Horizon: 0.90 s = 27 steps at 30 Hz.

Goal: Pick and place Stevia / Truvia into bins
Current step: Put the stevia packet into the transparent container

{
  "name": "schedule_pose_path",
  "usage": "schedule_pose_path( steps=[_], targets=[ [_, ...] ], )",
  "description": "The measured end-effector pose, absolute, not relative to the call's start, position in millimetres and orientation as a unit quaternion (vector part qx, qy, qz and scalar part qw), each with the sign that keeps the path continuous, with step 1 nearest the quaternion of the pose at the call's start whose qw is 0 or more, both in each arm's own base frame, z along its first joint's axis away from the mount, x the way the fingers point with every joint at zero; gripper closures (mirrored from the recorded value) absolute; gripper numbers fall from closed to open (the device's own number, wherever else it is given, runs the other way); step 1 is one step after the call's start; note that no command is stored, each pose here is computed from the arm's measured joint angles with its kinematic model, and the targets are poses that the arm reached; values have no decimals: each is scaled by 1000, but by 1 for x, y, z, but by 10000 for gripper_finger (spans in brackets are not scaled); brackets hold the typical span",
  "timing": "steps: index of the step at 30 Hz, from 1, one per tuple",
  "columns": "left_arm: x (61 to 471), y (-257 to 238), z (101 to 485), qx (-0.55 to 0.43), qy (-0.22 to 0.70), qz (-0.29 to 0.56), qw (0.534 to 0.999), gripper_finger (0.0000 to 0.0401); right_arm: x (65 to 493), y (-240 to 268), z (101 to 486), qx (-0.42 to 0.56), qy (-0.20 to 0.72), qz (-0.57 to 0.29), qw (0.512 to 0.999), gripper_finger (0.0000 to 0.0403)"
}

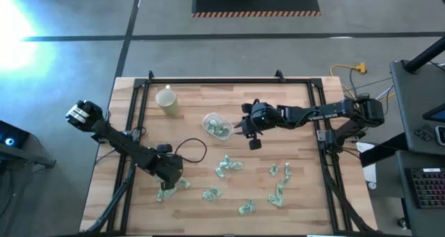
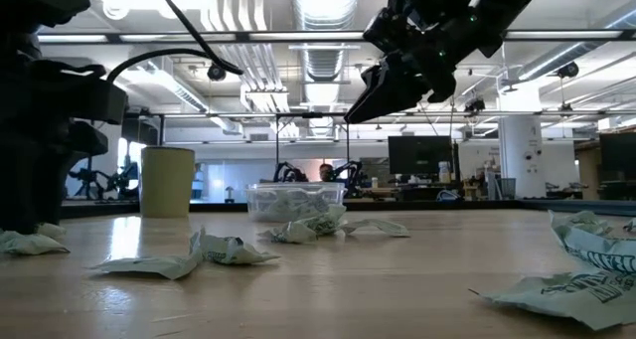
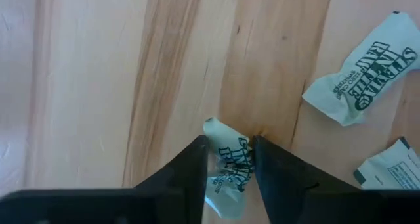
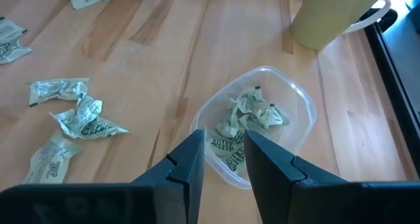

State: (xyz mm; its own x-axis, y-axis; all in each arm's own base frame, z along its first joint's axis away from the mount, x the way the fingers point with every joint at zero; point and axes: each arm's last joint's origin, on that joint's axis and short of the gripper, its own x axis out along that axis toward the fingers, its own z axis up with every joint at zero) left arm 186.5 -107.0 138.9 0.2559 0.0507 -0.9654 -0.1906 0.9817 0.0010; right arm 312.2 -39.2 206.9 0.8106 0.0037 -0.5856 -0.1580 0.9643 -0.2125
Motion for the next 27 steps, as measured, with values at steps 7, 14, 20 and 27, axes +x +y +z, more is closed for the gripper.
schedule_pose_path(
  steps=[7,14,20,27],
  targets=[
    [186,-107,141,-29,603,53,796,390,310,-39,204,-108,320,40,940,316],
    [191,-102,146,86,563,71,819,397,309,-39,202,-77,333,32,939,326],
    [200,-94,154,192,517,111,827,399,307,-38,200,-45,349,23,936,330],
    [216,-75,163,285,464,185,818,399,306,-36,197,-20,353,17,935,326]
  ],
)
